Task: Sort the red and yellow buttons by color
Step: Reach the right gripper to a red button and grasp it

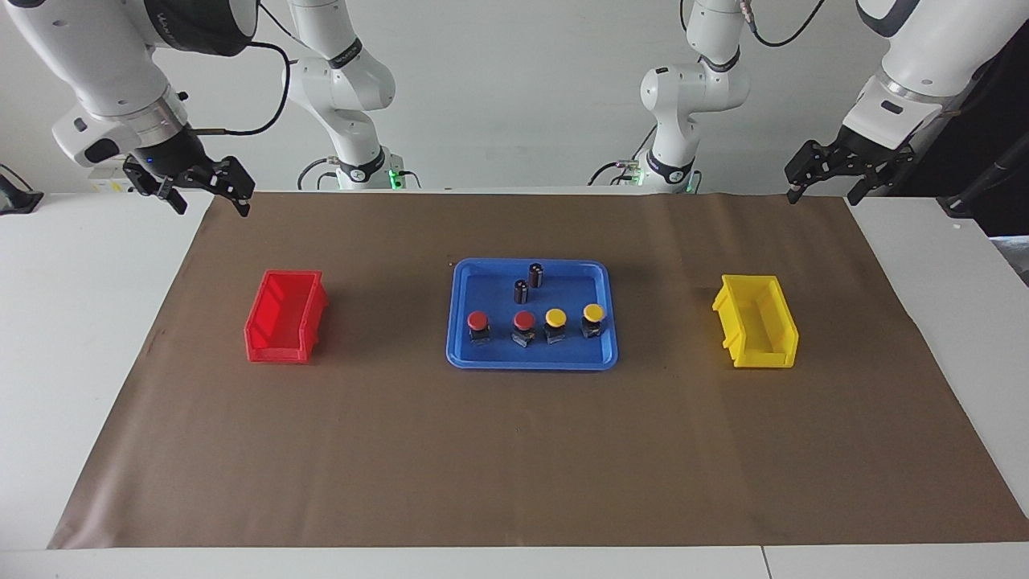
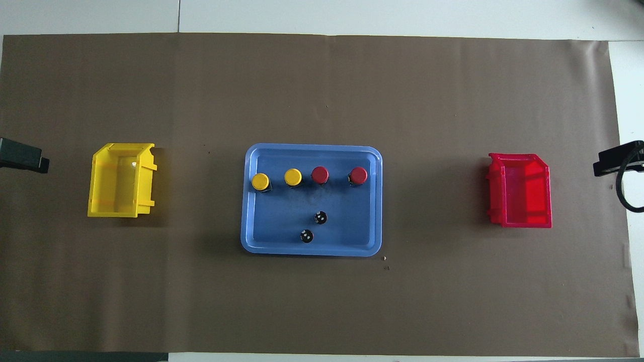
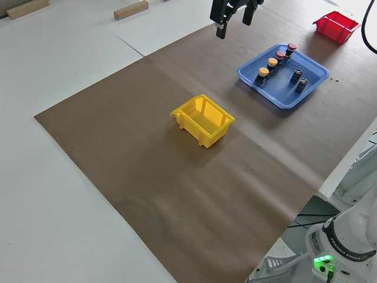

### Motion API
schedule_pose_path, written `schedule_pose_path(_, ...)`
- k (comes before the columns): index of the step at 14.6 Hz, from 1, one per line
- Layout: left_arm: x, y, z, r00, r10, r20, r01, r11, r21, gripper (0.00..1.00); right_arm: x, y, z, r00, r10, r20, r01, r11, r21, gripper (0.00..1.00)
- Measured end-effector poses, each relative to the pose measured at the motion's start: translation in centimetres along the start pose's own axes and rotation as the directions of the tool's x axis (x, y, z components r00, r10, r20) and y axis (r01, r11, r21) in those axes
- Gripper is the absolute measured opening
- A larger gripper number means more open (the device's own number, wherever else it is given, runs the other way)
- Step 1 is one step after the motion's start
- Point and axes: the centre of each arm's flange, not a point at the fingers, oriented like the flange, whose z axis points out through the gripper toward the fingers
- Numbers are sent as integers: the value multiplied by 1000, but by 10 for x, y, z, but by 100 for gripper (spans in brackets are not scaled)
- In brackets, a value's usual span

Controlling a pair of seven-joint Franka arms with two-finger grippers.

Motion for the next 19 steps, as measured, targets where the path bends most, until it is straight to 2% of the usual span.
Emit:
schedule_pose_path(4,-1,-1,2,995,-97,6,97,995,0,100,1,-4,0,1000,-8,-3,8,1000,0,100)
schedule_pose_path(8,-3,0,3,994,-109,9,109,994,1,100,0,-13,0,999,-36,5,36,999,-1,100)
schedule_pose_path(11,-4,4,2,995,-103,7,103,995,2,100,8,-42,-5,995,-86,-54,86,996,-2,100)
schedule_pose_path(15,-5,4,1,994,-106,5,106,994,2,100,25,-149,17,995,-53,-87,54,998,12,100)
schedule_pose_path(19,-6,4,4,994,-111,12,111,994,2,100,50,-272,82,993,21,-114,-15,999,50,100)
